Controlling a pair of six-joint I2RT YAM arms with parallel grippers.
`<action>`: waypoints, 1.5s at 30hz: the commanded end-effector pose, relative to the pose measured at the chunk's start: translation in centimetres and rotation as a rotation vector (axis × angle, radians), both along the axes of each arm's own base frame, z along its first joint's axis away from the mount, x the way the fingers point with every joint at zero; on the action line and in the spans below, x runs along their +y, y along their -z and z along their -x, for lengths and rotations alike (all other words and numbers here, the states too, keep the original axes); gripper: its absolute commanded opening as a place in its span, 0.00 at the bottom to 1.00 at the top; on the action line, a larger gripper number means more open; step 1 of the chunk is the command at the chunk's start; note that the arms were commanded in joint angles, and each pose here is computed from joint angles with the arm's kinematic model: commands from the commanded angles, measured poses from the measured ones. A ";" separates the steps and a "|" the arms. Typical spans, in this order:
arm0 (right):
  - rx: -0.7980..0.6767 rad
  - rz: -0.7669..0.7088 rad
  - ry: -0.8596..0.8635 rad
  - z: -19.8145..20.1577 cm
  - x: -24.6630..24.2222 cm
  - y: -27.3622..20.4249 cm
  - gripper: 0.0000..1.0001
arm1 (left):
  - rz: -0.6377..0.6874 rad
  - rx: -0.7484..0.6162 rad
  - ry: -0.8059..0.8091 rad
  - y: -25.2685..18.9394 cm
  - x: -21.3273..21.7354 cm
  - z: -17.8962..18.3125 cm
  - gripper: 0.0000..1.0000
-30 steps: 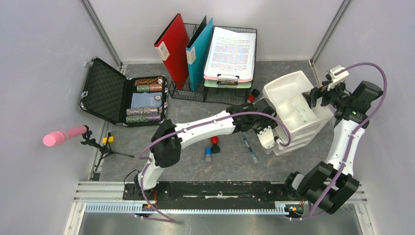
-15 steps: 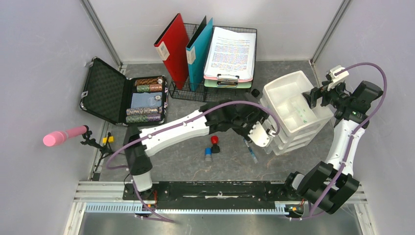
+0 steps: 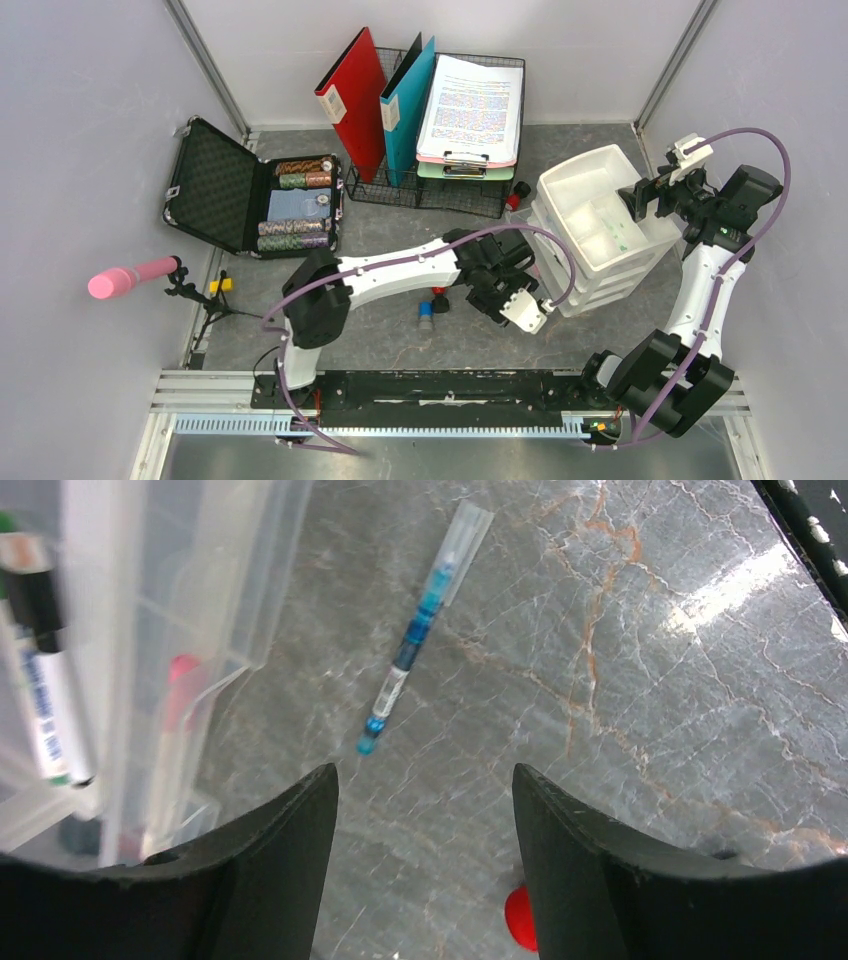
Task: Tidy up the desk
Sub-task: Place the stationery in the drawer, then pick up the stationery from the center of the board.
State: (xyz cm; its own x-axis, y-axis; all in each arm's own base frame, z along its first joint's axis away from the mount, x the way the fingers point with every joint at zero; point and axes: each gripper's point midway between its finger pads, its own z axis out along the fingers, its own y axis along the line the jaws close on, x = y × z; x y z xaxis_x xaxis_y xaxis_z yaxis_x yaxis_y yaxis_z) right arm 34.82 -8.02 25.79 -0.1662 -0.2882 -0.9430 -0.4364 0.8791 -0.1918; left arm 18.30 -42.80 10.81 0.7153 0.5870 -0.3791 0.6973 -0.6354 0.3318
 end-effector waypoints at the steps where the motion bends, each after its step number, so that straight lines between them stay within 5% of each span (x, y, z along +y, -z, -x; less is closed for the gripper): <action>1: 0.407 -0.135 -0.035 4.5 2.6 11.9 0.98 | 0.004 0.044 0.044 1.3 -1.7 0.5 0.69; 29: 0.435 -0.140 -0.034 4.4 2.4 12.8 0.98 | -0.161 -0.066 0.275 8.4 -3.4 -0.4 0.56; 45: 0.437 -0.142 -0.035 4.4 2.5 12.8 0.98 | -0.493 -0.096 0.408 11.8 1.0 0.2 0.39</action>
State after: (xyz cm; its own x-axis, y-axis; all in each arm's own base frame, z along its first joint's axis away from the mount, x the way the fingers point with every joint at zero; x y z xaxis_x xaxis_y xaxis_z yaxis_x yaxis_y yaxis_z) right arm 34.96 -7.90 25.59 -0.1716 -0.2711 -0.9471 -0.4534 0.8753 -0.1684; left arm 18.60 -44.96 1.83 0.9156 0.3811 -0.1280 0.3975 -0.9059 0.1462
